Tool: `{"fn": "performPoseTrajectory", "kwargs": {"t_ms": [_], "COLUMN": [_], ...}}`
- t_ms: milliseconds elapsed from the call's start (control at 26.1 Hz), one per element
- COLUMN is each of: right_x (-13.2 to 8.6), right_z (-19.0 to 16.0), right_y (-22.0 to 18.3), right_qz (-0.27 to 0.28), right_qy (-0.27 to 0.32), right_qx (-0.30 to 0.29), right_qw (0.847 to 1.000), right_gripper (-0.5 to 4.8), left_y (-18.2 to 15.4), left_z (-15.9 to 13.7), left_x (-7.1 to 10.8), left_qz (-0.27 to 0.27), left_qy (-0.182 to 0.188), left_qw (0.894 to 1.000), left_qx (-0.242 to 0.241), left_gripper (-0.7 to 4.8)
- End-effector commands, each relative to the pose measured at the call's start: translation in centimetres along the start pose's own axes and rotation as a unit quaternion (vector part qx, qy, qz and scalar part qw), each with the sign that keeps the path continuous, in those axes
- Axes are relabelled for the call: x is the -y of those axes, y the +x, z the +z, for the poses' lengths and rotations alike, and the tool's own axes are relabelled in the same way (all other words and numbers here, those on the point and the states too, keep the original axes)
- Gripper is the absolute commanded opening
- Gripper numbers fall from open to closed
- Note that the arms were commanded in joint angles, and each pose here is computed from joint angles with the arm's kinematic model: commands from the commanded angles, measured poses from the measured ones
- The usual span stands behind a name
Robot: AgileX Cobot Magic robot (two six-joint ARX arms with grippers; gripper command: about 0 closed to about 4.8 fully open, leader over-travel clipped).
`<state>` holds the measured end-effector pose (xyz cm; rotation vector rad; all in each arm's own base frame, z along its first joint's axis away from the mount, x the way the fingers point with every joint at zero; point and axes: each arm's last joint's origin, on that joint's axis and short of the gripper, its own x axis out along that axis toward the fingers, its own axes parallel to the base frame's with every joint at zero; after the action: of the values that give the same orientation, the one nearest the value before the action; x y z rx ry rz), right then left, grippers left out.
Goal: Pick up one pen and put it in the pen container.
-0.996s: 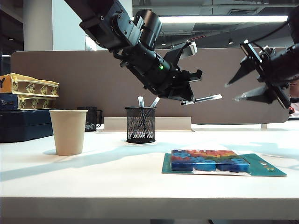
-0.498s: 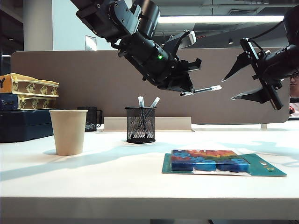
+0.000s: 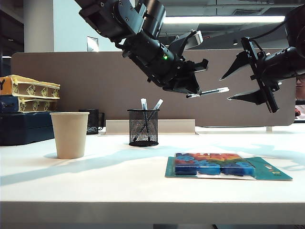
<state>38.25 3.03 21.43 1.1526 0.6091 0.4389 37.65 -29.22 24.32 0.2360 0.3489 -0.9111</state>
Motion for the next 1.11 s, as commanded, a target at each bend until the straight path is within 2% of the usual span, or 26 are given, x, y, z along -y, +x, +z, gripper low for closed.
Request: {"fn": "performPoseTrajectory", "kwargs": {"t_ms": [38, 192, 345, 421, 536, 690, 805, 1034, 1111], "right_x": [-0.9, -1.3, -1.5, -1.6, -1.6, -1.6, -1.6, -1.7, -1.8], "right_z": [-0.1, -0.6, -0.9, -0.9, -0.9, -0.9, -0.9, -0.9, -0.8], "right_y": [0.2, 0.6, 0.8, 0.8, 0.8, 0.8, 0.8, 0.8, 0.8], "right_qz": [0.019, 0.028, 0.036, 0.038, 0.039, 0.039, 0.039, 0.046, 0.053], "right_qy": [-0.01, -0.015, -0.018, -0.018, -0.018, -0.019, -0.019, -0.024, -0.028], "right_qx": [-0.004, -0.013, -0.019, -0.022, -0.023, -0.022, -0.022, -0.023, -0.025], "right_qw": [1.0, 0.999, 0.999, 0.999, 0.999, 0.999, 0.999, 0.998, 0.998], "right_gripper": [2.61, 2.59, 2.13, 1.69, 1.59, 1.05, 1.01, 0.2, 0.15], "left_y": [-0.7, -0.9, -1.0, -1.1, -1.1, -1.1, -1.1, -1.1, -1.1], "left_z": [1.0, 1.5, 1.7, 1.7, 1.7, 1.7, 1.7, 1.7, 1.7], "left_x": [0.2, 0.7, 1.2, 1.2, 1.2, 1.2, 1.2, 1.2, 1.2], "left_qz": [-0.002, -0.006, -0.011, -0.011, -0.011, -0.011, -0.011, -0.01, -0.01], "left_qy": [0.001, 0.004, 0.006, 0.006, 0.006, 0.006, 0.006, 0.006, 0.006], "left_qw": [1.0, 1.0, 1.0, 1.0, 1.0, 1.0, 1.0, 1.0, 1.0], "left_qx": [0.016, 0.02, 0.019, 0.019, 0.019, 0.019, 0.019, 0.019, 0.018], "left_gripper": [0.16, 0.16, 0.16, 0.16, 0.16, 0.16, 0.16, 0.16, 0.16]}}
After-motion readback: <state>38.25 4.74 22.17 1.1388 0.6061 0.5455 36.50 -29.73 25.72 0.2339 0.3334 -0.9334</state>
